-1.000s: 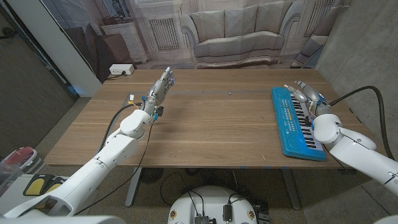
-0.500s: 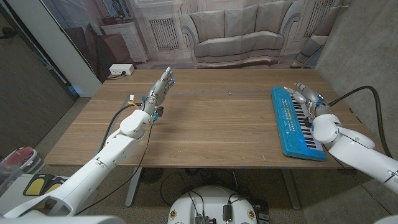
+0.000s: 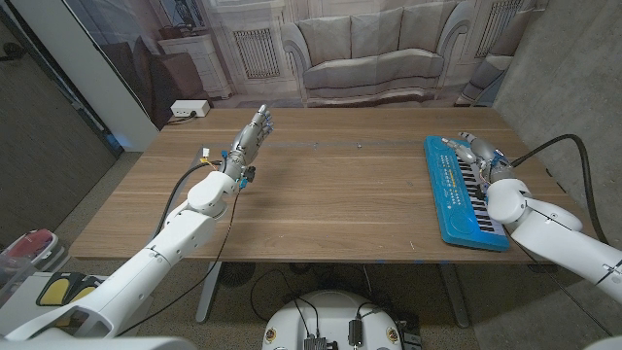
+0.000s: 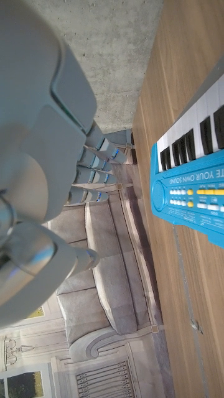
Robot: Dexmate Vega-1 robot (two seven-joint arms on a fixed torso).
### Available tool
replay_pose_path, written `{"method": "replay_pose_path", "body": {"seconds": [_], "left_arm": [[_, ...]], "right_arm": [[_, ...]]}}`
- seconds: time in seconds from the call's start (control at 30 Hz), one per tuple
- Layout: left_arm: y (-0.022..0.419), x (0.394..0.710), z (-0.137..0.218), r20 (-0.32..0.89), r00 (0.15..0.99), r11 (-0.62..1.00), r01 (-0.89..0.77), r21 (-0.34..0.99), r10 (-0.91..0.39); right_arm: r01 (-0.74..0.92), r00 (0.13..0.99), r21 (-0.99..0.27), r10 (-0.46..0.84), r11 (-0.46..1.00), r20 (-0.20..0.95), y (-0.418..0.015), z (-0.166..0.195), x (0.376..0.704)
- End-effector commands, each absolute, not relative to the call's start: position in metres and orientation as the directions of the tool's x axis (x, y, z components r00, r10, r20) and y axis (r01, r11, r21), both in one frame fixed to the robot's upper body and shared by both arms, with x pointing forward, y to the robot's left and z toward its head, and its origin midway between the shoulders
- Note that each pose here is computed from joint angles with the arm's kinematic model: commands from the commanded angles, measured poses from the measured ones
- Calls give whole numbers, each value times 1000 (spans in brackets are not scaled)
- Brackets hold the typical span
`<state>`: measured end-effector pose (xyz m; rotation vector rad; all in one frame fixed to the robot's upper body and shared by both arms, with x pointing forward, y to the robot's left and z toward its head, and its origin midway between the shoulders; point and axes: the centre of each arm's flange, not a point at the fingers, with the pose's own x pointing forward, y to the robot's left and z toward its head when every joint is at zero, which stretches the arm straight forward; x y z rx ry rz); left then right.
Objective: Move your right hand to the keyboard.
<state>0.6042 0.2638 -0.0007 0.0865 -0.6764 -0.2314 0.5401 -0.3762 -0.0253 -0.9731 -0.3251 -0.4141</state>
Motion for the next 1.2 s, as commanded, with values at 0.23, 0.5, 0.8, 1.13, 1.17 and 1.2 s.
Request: {"method": "replay_pose_path", "body": {"seconds": [0.23, 0.5, 0.8, 1.13, 1.17, 1.2], "left_arm": [[267, 605, -1, 606, 762, 973, 173, 153, -231], [267, 605, -3, 603, 764, 974, 173, 148, -227], [267, 602, -2, 603, 765, 974, 168, 151, -226], [270, 603, 0, 605, 765, 975, 164, 151, -222], [269, 604, 1, 602, 766, 974, 168, 152, -226], [269, 605, 1, 602, 765, 974, 169, 152, -227]], "right_arm": [[453, 890, -738, -204, 500, 408, -376, -36, 550], [439, 897, -746, -195, 500, 398, -375, -36, 555], [443, 894, -737, -196, 510, 402, -375, -37, 557], [448, 892, -736, -194, 507, 408, -373, -35, 560], [450, 891, -736, -195, 507, 411, -373, -34, 559], [451, 890, -735, -195, 507, 412, -373, -34, 559]]}}
